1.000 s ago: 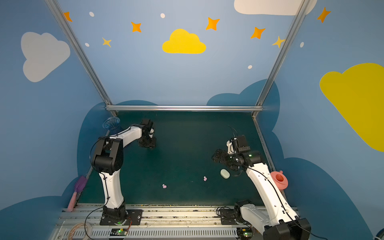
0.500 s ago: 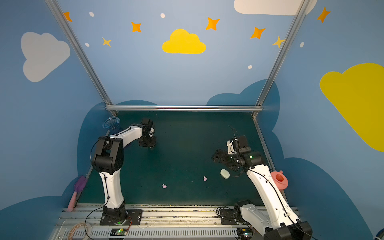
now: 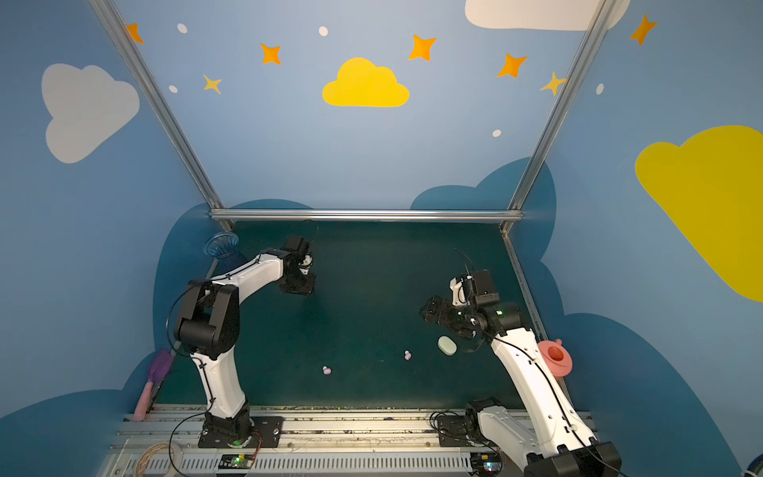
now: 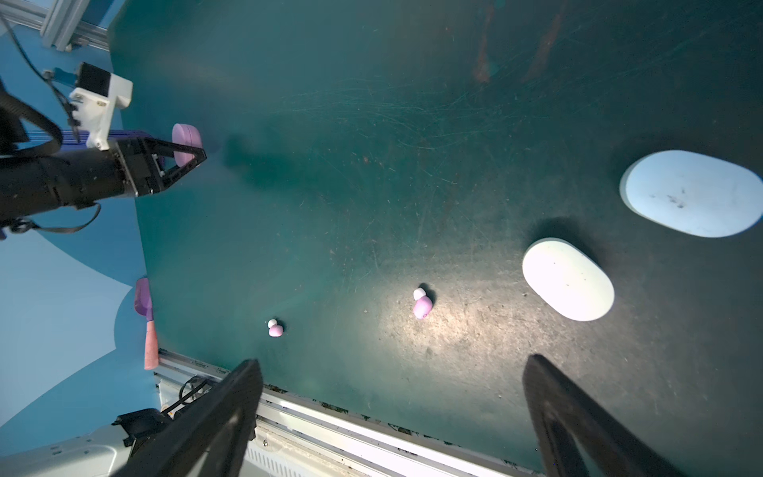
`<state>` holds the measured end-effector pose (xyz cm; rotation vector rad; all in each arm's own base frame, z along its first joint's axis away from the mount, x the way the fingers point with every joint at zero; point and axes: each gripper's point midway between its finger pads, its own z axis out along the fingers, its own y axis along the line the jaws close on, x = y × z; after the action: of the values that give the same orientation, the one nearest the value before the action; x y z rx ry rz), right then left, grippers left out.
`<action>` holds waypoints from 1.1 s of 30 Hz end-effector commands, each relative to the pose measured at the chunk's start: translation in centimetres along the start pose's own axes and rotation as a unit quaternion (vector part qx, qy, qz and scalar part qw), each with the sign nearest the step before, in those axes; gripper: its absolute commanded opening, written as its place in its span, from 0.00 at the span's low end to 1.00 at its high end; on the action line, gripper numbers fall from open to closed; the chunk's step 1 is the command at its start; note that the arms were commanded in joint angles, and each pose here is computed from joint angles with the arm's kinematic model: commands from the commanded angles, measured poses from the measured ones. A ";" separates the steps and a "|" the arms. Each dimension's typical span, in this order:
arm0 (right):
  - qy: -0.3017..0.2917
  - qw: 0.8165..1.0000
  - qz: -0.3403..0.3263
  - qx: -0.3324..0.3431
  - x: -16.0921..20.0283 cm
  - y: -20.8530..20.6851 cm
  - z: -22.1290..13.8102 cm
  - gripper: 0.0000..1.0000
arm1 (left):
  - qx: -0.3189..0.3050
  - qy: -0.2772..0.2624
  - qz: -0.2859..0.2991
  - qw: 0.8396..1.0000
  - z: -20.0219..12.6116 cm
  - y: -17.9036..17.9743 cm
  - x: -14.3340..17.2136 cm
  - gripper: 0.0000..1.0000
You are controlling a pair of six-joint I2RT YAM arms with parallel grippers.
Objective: Insert wireless bluetooth earbuds into charging case
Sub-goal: Pick up the charging case from the middle-left of the table, then pass the charging case.
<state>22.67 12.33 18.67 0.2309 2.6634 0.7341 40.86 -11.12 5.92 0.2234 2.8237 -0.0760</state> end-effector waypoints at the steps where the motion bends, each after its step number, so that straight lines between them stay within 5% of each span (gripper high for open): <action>1: 0.009 0.999 -0.017 -0.029 0.1 1.1 0.1 0.96 | 0.028 -0.038 0.056 0.997 -2.5 -2.8 -0.3 0.29; 10: 0.045 0.989 -0.055 -0.131 -0.2 5.1 0.1 0.96 | 0.136 -0.111 0.196 0.965 -8.2 -12.5 1.9 0.26; 17: 0.092 0.971 -0.067 -0.210 0.2 7.7 0.1 0.96 | 0.256 -0.148 0.280 0.913 -12.6 -19.0 4.6 0.26; 24: 0.120 0.956 -0.065 -0.260 0.4 9.7 0.0 0.95 | 0.285 -0.157 0.359 0.874 -14.4 -22.3 8.3 0.27; 33: 0.172 0.947 -0.064 -0.264 1.8 10.8 1.7 0.88 | 0.279 -0.158 0.407 0.855 -14.9 -23.7 10.5 0.26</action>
<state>22.47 21.94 21.73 -0.1909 2.6389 1.4761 23.30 -31.88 16.90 1.3244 2.1430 -0.6753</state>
